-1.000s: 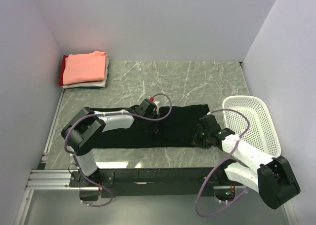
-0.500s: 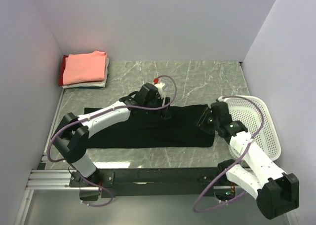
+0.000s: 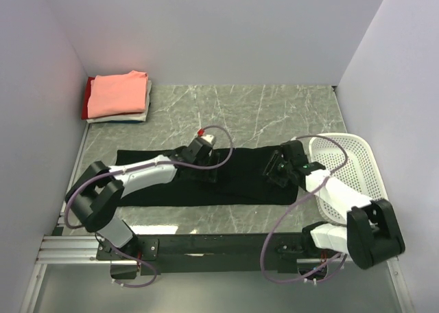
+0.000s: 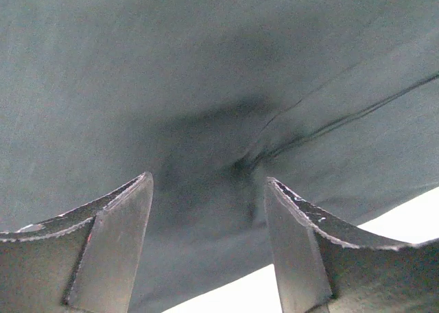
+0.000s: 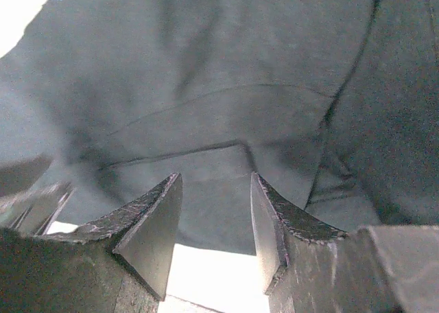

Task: Fold and stack the t-shirts
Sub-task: Fold the tshirt

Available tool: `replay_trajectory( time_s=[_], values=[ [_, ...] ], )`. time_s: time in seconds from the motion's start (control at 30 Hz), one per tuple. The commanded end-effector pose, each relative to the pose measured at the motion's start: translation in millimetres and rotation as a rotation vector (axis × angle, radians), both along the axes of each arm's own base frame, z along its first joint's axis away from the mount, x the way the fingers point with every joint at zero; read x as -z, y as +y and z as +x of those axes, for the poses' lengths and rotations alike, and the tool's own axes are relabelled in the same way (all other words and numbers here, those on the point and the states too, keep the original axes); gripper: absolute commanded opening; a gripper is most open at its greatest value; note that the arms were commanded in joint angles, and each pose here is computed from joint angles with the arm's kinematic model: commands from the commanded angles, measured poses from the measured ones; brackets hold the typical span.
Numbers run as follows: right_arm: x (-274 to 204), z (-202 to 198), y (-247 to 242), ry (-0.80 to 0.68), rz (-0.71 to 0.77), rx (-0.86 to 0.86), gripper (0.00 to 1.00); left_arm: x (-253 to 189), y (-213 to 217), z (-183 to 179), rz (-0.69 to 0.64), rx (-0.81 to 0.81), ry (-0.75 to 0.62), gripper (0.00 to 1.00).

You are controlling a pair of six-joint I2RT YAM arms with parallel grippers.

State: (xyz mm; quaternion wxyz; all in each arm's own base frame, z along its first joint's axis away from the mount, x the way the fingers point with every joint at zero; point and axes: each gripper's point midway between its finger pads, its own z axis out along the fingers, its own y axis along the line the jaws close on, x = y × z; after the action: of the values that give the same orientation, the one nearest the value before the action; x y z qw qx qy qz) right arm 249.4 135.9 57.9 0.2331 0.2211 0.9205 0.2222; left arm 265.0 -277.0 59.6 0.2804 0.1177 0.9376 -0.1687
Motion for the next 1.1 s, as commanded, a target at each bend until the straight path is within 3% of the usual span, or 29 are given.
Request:
replay_trajectory(
  time_s=[0.0, 0.33, 0.53, 0.57, 0.7, 0.73, 0.77, 0.83, 0.87, 0.93, 1.07],
  values=[
    [9, 21, 1, -0.035, -0.012, 0.072, 0.52, -17, 11, 1, -0.057, -0.094, -0.062, 0.7],
    [45, 74, -21, 0.096, -0.148, 0.123, 0.5, -42, 25, 8, -0.107, -0.144, -0.125, 0.7],
    [47, 129, -22, 0.149, -0.154, 0.103, 0.5, -53, 29, 21, -0.226, -0.204, -0.071, 0.7],
    [26, 158, -16, 0.096, -0.136, 0.096, 0.5, -56, 30, 24, -0.225, -0.212, -0.07, 0.7],
    [11, 213, -10, 0.081, -0.141, 0.084, 0.49, -46, 45, 25, -0.137, -0.24, -0.041, 0.71],
    [27, 216, -11, 0.136, -0.156, 0.082, 0.49, -45, 48, 26, -0.123, -0.252, -0.041, 0.7],
    [7, 243, -7, 0.078, -0.14, 0.084, 0.49, -45, 54, 29, -0.109, -0.268, -0.042, 0.7],
    [22, 258, -6, 0.114, -0.133, 0.075, 0.48, -39, 62, 26, -0.082, -0.28, -0.025, 0.68],
    [5, 280, -3, 0.061, -0.112, 0.075, 0.48, -37, 67, 26, -0.065, -0.289, -0.02, 0.67],
    [20, 289, 2, 0.086, -0.091, 0.053, 0.47, -29, 74, 20, -0.016, -0.292, 0.008, 0.63],
    [0, 306, 6, 0.034, -0.067, 0.026, 0.46, -18, 85, 8, 0.038, -0.289, 0.043, 0.5]
  ],
)
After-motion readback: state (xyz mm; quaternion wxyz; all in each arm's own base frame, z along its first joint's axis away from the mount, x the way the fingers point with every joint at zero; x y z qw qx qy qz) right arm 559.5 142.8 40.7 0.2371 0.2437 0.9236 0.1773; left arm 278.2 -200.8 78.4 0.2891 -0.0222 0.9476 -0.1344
